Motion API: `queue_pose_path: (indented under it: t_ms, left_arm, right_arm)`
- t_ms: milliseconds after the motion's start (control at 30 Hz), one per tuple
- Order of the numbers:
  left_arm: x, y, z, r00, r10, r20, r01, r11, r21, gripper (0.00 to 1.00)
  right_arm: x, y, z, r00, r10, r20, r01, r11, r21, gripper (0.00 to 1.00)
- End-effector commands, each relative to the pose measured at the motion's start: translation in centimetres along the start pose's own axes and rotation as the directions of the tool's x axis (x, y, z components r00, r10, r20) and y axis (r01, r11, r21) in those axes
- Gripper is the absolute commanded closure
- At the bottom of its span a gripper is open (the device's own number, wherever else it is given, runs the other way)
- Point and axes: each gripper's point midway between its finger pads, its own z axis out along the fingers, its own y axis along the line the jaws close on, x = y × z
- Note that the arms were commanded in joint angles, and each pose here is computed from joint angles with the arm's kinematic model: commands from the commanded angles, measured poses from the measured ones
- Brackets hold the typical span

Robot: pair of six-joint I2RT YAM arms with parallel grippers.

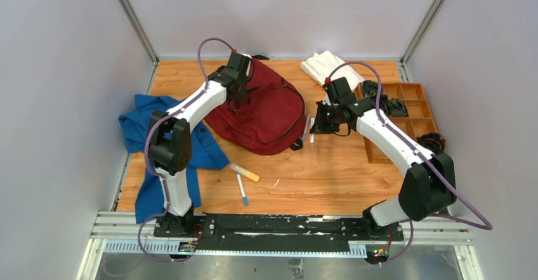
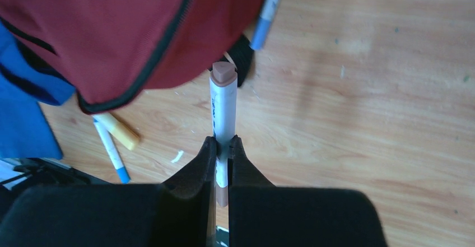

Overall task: Pack the student bag
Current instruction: Place the stationery in the student bag.

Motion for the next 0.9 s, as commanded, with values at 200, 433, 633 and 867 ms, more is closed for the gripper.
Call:
queue_pose_path:
  t_ms: [200, 433, 633, 867]
  left_arm:
    - [-4.0, -1.0, -1.8, 0.983, -0.130, 0.130, 0.110, 0.982, 0.150, 1.00]
    - [-5.7, -1.3, -4.1, 0.969, -0.173, 0.178, 0.131, 0.965, 0.226, 1.00]
    - [-5.4, -1.5, -3.9, 0.968, -0.186, 0.166, 0.138, 0.954, 0.265, 1.00]
    - [-4.5, -2.1, -4.0, 0.970, -0.195, 0.146, 0.141, 0.938, 0.317, 1.00]
  right_arm:
    - [-7.8, 8.1, 0.3, 0.989, 0.045, 0.139, -0.009, 0.967, -0.253, 1.00]
    - [-11.3, 15.2, 3.3, 0.991, 0.010, 0.134, 0.044, 0.919, -0.391, 1.00]
    - [-12.1, 18.6, 6.5, 0.995, 0.014, 0.095, 0.032, 0.882, -0.470, 1.00]
    - [-11.7, 21.7, 10.3, 0.999, 0.016, 0.049, 0.011, 0.865, -0.502, 1.00]
